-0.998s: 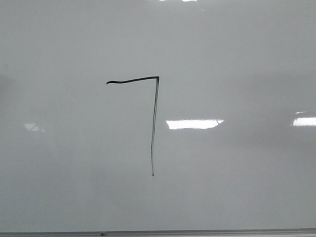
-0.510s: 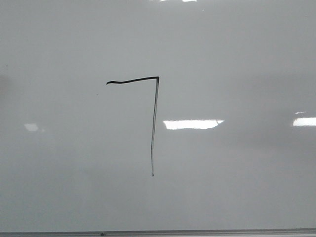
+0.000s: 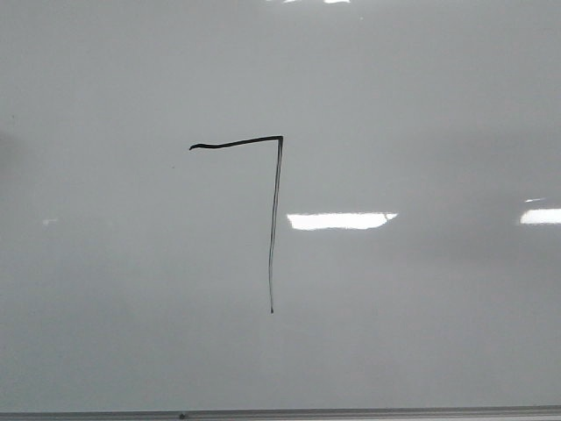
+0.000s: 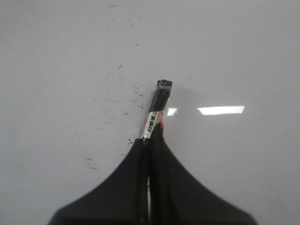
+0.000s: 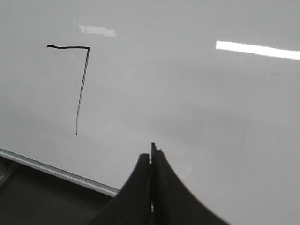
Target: Write number 7 on whiteboard
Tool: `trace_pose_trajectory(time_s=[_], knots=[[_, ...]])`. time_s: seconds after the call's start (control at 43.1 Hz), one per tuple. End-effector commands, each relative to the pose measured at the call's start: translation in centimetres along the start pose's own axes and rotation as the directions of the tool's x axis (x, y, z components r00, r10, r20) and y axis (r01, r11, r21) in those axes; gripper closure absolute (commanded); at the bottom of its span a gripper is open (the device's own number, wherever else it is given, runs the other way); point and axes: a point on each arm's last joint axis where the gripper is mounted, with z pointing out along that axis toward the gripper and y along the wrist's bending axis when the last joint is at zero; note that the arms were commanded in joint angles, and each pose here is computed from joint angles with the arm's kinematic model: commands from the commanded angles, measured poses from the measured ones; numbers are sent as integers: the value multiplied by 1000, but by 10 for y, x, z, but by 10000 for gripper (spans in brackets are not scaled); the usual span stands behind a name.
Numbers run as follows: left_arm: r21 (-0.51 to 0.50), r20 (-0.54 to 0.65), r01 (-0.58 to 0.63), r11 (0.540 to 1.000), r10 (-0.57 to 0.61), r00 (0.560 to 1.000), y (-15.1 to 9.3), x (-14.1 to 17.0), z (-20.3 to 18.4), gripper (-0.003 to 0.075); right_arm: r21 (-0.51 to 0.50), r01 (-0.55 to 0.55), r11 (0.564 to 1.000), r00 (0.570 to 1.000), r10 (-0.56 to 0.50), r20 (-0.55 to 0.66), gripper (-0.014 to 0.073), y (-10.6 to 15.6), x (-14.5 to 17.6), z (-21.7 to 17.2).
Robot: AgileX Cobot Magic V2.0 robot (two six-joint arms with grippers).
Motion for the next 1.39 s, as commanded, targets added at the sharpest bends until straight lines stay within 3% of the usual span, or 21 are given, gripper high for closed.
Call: trace_pose_trajectory(time_s=[0.0,0.928,1.114,1.369], knots=[[-2,81,12,1000,-12,997,0,-6,-1,741,19,-10,1000,996,9,85,664,-1,-14,-3],[-1,60,12,1000,-12,998,0,-4,-1,741,21,-10,1000,996,8,86,664,-1,-13,-2],[-1,60,12,1000,-12,998,0,-4,-1,741,137,71,988,980,-94,174,664,-11,-5,1],[-1,58,12,1000,-12,998,0,-4,-1,741,267,-135,954,944,43,326,664,-26,37,2]])
